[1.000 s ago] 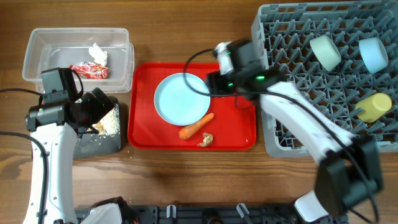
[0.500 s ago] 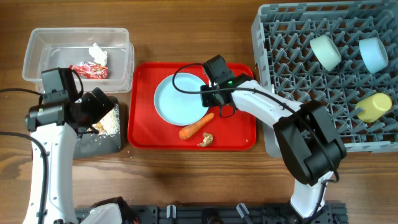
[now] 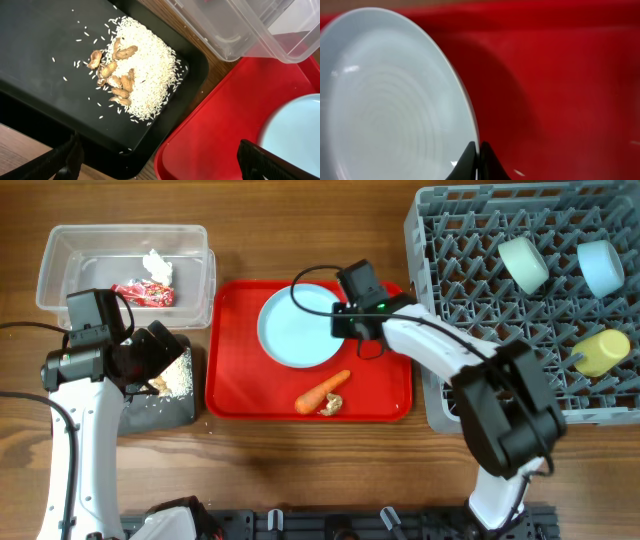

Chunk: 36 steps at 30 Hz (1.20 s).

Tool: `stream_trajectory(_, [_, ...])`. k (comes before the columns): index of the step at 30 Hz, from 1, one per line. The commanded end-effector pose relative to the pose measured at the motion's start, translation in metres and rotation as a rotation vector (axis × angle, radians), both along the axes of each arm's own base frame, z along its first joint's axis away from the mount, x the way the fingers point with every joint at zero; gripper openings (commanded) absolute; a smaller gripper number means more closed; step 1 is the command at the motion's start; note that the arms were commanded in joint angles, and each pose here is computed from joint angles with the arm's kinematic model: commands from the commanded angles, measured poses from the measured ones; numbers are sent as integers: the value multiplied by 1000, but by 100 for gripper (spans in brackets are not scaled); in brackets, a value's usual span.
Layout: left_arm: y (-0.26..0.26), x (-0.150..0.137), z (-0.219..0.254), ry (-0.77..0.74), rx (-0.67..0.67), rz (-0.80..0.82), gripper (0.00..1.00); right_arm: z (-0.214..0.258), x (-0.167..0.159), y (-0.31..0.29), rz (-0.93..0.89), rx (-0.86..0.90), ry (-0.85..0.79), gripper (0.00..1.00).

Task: Sort waste into correct bins and load items into the dishwasher rack
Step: 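Lift the light-blue plate and stand it upright in the rack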

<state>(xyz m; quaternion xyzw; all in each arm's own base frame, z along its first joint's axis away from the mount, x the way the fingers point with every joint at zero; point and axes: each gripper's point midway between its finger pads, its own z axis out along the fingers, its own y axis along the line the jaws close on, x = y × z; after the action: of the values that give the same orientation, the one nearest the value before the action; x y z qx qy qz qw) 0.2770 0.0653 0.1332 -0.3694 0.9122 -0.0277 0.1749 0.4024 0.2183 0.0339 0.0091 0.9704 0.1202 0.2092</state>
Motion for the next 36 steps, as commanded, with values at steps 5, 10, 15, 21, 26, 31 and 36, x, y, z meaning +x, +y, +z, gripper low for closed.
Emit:
stream_trajectory(5, [0, 1, 4, -19, -8, 12, 100, 184, 37, -116, -123, -288, -484, 4])
stream_trajectory(10, [0, 1, 4, -19, -8, 12, 100, 250, 27, -219, -295, -687, -595, 4])
stream_trajectory(15, [0, 1, 4, -19, -8, 12, 100, 257, 14, -283, -378, -1019, -478, 4])
stream_trajectory(21, [0, 1, 4, -19, -8, 12, 100, 234, 19, -304, -399, -1143, -371, 4])
stream_trajectory(26, [0, 1, 4, -19, -8, 12, 100, 199, 33, -299, -334, -1140, -314, 4])
stream_trajectory(31, [0, 2, 4, -20, -8, 12, 100, 168, 49, -271, -245, -1059, -314, 4])
stream_trajectory(36, [0, 2, 4, -20, -8, 12, 100, 161, 54, -247, -216, -967, -353, 4])
